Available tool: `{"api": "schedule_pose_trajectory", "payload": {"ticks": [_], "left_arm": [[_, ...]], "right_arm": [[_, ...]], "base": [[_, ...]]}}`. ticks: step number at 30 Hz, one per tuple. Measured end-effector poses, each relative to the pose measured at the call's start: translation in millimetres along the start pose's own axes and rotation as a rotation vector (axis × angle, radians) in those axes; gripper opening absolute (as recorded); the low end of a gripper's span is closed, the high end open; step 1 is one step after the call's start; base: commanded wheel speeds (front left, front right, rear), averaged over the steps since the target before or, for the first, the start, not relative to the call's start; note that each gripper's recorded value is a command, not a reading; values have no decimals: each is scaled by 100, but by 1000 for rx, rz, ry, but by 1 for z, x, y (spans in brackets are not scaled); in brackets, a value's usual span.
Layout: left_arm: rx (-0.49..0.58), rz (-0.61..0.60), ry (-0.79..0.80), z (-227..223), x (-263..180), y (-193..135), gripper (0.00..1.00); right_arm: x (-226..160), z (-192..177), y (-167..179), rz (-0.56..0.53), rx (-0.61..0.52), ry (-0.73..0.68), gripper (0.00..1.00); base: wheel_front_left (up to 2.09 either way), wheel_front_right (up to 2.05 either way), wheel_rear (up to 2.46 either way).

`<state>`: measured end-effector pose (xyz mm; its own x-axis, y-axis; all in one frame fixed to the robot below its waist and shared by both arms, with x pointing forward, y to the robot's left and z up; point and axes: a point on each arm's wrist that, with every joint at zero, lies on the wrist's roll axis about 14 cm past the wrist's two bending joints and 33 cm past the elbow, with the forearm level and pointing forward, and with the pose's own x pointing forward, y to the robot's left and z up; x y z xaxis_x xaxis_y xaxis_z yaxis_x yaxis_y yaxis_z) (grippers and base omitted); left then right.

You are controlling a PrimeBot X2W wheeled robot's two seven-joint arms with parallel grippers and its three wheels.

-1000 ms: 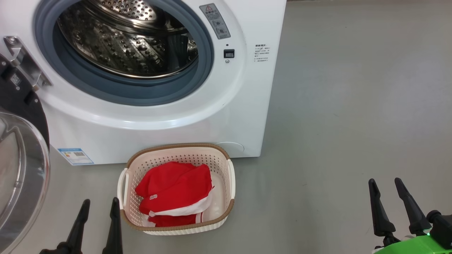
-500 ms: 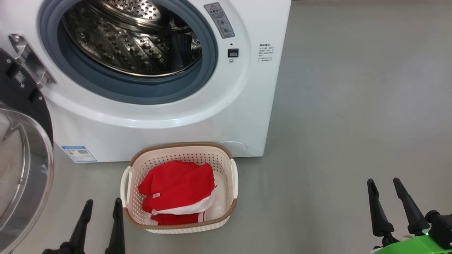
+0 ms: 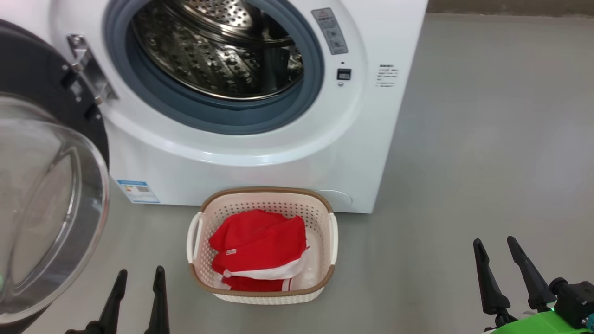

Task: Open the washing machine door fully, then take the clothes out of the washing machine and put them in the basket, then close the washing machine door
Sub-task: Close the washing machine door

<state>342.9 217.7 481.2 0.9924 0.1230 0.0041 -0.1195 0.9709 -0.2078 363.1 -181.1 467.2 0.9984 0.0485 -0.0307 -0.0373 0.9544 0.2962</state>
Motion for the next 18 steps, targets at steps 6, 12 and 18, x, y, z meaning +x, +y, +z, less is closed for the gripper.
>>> {"api": "schedule_pose_trajectory", "payload": {"ticks": [6,12,18], "left_arm": [[-2,74,-9,4,-14,19,100],[-5,155,-2,1,-36,40,100],[-11,228,-13,4,-54,57,100]], "right_arm": [[9,-5,21,75,-8,17,100],[17,-10,46,158,-16,37,100],[24,-19,75,253,-23,65,100]], "base": [[0,0,0],[0,0,0],[0,0,0]]}}
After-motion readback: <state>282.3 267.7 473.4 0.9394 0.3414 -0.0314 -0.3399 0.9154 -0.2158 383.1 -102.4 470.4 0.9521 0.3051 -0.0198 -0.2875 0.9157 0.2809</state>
